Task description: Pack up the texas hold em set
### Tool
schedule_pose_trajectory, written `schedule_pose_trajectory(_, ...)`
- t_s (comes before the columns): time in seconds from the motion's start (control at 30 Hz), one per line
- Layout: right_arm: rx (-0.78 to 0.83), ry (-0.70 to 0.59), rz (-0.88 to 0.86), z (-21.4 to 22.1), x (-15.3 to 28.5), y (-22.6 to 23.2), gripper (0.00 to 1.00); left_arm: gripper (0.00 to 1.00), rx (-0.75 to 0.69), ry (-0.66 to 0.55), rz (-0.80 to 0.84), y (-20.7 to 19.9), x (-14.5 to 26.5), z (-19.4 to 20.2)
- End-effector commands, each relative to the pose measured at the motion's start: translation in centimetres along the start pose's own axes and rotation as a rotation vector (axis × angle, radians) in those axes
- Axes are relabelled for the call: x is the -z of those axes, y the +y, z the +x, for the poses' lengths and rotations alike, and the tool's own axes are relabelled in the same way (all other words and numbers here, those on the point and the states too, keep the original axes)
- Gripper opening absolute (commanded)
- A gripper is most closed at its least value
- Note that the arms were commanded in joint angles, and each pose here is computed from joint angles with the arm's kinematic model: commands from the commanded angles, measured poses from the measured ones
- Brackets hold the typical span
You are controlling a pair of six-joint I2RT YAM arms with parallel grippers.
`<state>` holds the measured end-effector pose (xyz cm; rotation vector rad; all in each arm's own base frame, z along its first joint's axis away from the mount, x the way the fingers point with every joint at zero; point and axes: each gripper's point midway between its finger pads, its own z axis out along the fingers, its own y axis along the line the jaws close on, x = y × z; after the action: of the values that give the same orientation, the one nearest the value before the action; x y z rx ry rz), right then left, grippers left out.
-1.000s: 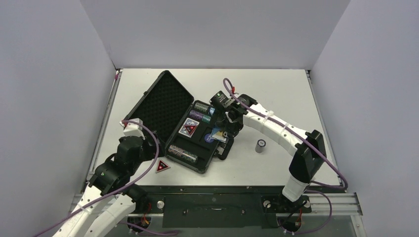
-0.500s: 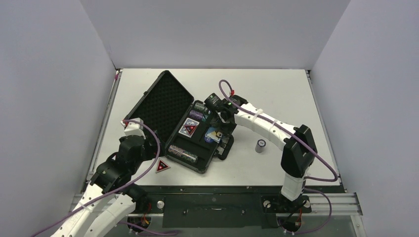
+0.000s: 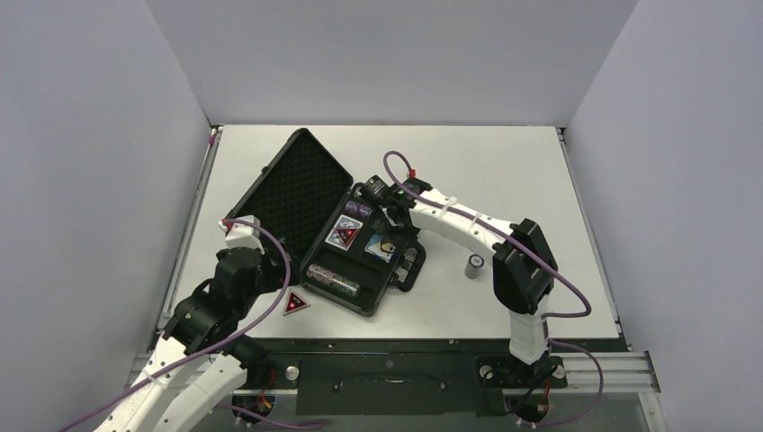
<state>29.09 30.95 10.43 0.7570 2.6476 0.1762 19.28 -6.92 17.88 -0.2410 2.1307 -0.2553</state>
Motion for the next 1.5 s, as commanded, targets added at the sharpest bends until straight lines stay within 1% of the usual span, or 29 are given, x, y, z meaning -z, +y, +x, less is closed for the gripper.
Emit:
schedule_pose_trajectory(0.0, -0.028, -0.059, -0.079, -1.2, 1.3, 2.7, 0.00, 0.96, 0.019, -0.050, 0.025, -0.6, 0.1, -1.4)
schedule_pose_trajectory(0.23, -0.004, -0.083, -0.060, -1.5, 0.5, 2.6, 0.00, 0.96, 0.017, -0.044, 0.027, -0.7, 0.1, -1.3)
schedule_pose_trajectory(0.83, 0.055, -0.074, -0.010, -0.6, -1.9, 1.7, 0.00, 0.96, 0.018, -0.035, 0.031, -0.8, 0.1, -1.1)
schedule_pose_trajectory(1.47, 0.090, -0.012, 0.074, 2.0, -2.5, -0.7, 0.00, 0.96, 0.025, -0.028, 0.029, -0.8, 0.1, -1.1)
